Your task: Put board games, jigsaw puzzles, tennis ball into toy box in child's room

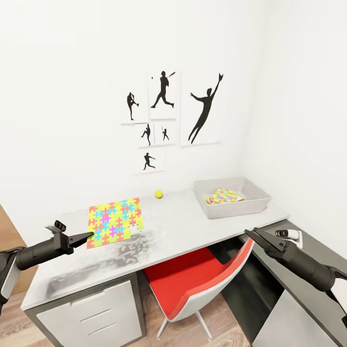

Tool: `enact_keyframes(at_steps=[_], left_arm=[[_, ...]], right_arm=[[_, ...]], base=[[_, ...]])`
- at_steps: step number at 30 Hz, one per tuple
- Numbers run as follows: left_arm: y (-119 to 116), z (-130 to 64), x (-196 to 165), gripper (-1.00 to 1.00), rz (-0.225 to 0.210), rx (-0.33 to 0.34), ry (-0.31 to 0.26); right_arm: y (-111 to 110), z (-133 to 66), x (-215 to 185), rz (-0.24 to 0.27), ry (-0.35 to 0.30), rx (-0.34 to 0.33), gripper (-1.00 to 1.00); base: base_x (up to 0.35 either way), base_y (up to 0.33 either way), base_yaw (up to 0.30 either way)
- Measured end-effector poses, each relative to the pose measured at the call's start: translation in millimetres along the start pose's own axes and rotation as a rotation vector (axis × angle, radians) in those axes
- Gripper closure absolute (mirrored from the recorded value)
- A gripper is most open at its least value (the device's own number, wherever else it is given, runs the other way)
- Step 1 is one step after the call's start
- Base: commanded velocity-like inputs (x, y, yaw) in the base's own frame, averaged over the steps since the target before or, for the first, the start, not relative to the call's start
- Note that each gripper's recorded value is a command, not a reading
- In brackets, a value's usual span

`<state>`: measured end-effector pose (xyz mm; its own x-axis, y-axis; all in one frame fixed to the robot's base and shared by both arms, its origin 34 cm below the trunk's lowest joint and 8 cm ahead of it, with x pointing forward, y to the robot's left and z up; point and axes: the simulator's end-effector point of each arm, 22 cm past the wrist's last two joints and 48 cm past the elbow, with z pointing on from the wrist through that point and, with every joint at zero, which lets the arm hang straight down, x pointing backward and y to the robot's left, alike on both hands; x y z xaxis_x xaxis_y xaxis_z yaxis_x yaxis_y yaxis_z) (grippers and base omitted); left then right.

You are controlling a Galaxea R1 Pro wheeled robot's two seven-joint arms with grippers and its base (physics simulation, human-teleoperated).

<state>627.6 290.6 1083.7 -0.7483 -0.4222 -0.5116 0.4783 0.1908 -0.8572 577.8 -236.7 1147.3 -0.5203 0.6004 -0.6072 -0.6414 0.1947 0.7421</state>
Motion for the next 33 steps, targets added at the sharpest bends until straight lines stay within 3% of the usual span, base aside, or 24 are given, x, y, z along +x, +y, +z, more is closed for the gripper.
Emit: enact_keyframes(at_steps=[11, 33], left_arm=[[-12, -0.4, -5, 1.00, 0.001, -0.001, 0.000], [-43, -2.9, -15, 1.00, 0.016, 0.004, -0.002]], right_arm=[[10, 2.7, -6, -0.004, 0.003, 0.006, -1.00], [40, 6.0, -19, -0.007, 0.001, -0.009, -1.00]], base=[[0.000, 0.000, -0.036], [0.000, 0.000, -0.245]])
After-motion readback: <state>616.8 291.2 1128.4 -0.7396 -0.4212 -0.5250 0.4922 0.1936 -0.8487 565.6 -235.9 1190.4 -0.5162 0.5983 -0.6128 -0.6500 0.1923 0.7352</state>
